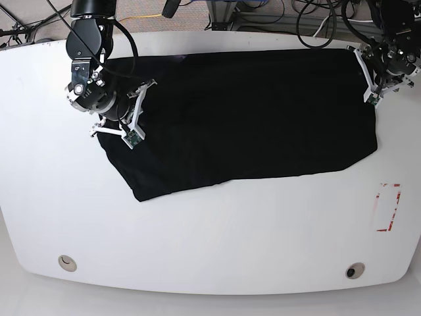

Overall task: Fold the T-shirt properly
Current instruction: 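Grasp the folded edge near the right gripper and tug it straight, then move the right gripper along the shirt to its folded bottom edge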

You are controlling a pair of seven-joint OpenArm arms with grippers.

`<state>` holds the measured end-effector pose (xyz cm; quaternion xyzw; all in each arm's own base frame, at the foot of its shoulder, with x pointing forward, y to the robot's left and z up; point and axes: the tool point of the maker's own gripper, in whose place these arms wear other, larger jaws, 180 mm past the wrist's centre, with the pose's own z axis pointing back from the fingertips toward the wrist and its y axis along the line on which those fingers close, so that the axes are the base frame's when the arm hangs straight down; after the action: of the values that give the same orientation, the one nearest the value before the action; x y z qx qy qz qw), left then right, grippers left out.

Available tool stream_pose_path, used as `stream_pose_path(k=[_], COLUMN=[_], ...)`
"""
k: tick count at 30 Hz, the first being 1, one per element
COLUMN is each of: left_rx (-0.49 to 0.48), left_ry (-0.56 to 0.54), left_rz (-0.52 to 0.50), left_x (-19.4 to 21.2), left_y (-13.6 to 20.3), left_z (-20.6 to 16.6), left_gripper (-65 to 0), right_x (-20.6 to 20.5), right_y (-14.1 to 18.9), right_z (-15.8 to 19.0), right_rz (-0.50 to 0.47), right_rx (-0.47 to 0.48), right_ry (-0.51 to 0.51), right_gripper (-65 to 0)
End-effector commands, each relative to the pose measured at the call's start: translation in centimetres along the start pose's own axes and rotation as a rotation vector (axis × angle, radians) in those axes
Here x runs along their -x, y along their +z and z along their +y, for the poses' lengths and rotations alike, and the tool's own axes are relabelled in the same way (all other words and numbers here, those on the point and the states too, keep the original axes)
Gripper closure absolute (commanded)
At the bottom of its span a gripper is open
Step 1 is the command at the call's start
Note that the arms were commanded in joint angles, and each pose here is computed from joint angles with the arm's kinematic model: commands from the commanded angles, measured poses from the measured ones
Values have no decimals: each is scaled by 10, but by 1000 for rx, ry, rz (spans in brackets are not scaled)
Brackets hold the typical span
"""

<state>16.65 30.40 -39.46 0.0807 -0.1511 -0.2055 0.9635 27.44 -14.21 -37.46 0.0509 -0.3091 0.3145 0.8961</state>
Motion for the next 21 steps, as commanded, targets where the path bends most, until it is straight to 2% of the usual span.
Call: stream_pose_path(k=[1,8,10,11,14,16,18,19,21], left_rx=[-27,-29,-29,-30,-37,-42,-44,-44,-45], left_ry=[-12,-13,-13,-13,-13,-11,-9,-9,-8], left_rz=[-8,-8,-9,-12,-28,-38,-39,-39,-40], left_x=[-3,-3,-4,-5,-11,-16,-16,-16,-17], left_y=[6,6,6,6,8,8,8,8,8], left_z=[10,10,11,11,13,16,17,17,17], left_gripper=[-312,-312,-312,-312,-312,-312,-312,-312,-312], right_x=[-11,-21,-25,-25,-26,-26,-26,-26,-26], right_y=[1,4,5,5,5,5,5,5,6], right_z=[-8,-22,-25,-25,-25,-25,-25,-25,-26], right_rz=[-33,-49,-55,-57,-59,-58,-58,-58,-60], right_rx=[15,45,51,52,54,53,53,53,57], right_ry=[8,20,23,24,25,25,25,25,24], right_gripper=[-8,-10,-46,-82,-274,-441,-536,-563,-568])
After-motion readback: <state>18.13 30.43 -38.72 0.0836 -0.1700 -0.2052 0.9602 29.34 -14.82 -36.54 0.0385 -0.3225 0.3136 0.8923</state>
